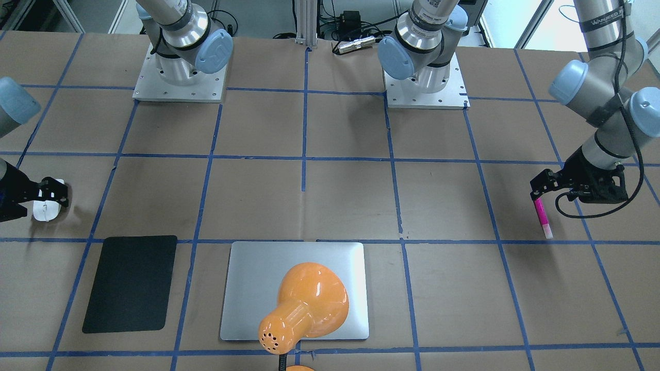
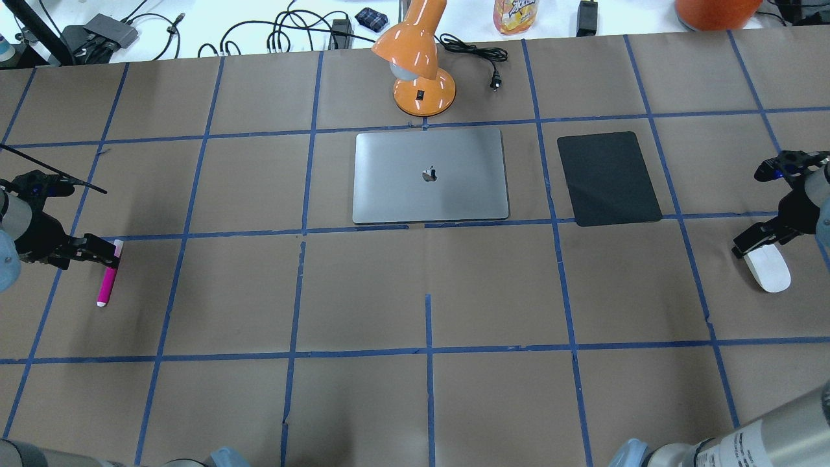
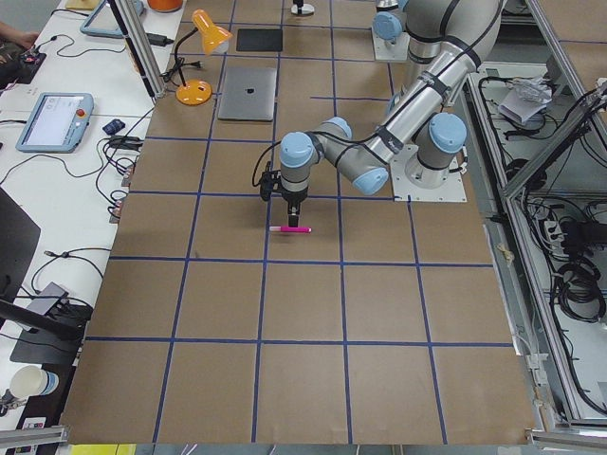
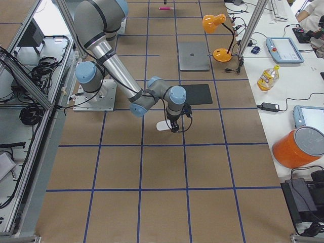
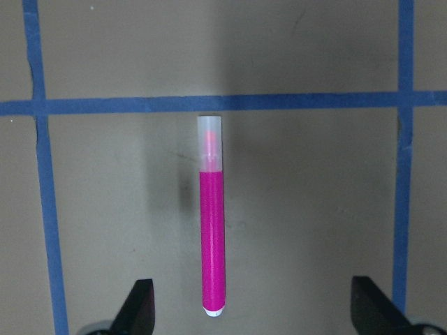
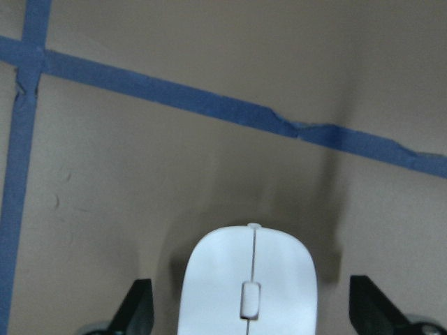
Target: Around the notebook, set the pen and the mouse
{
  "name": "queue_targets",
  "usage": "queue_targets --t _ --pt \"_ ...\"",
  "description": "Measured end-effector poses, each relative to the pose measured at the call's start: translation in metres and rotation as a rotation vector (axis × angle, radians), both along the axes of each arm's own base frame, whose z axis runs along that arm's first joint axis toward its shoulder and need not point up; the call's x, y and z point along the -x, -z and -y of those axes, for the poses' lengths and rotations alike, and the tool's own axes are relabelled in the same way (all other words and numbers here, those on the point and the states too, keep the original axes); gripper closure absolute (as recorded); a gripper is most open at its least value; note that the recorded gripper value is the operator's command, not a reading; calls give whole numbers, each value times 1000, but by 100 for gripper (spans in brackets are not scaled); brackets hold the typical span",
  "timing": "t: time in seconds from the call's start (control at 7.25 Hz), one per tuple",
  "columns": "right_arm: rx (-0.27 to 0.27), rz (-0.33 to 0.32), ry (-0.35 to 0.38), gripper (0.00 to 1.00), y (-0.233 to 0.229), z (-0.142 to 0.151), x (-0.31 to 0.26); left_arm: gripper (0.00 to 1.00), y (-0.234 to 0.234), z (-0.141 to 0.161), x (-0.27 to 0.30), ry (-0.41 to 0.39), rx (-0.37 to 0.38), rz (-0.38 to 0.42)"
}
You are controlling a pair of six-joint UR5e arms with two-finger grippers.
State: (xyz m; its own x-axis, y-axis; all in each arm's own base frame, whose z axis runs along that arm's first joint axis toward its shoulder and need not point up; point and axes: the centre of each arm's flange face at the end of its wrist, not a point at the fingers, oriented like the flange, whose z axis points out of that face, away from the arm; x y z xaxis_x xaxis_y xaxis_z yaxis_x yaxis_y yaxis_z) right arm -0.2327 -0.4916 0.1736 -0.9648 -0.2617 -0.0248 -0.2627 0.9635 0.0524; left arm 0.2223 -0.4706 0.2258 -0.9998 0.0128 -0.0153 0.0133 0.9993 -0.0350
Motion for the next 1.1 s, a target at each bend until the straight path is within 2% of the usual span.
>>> queue_targets --t 0.28,0.41,0.69,0.97,1.1 --pt "-11 -1 10 43 3 -3 -1 0 24 8 -7 0 13 8" --pt "-12 1 13 50 4 -3 -2 11 34 10 -8 -1 6 0" --pt "-10 1 20 50 2 -3 -1 21 49 12 -9 0 -6 -14" --pt "5 -12 43 48 -7 2 0 56 55 13 -10 1 -3 -12" --pt "28 -27 77 48 -19 11 3 80 56 14 -11 2 1 -8"
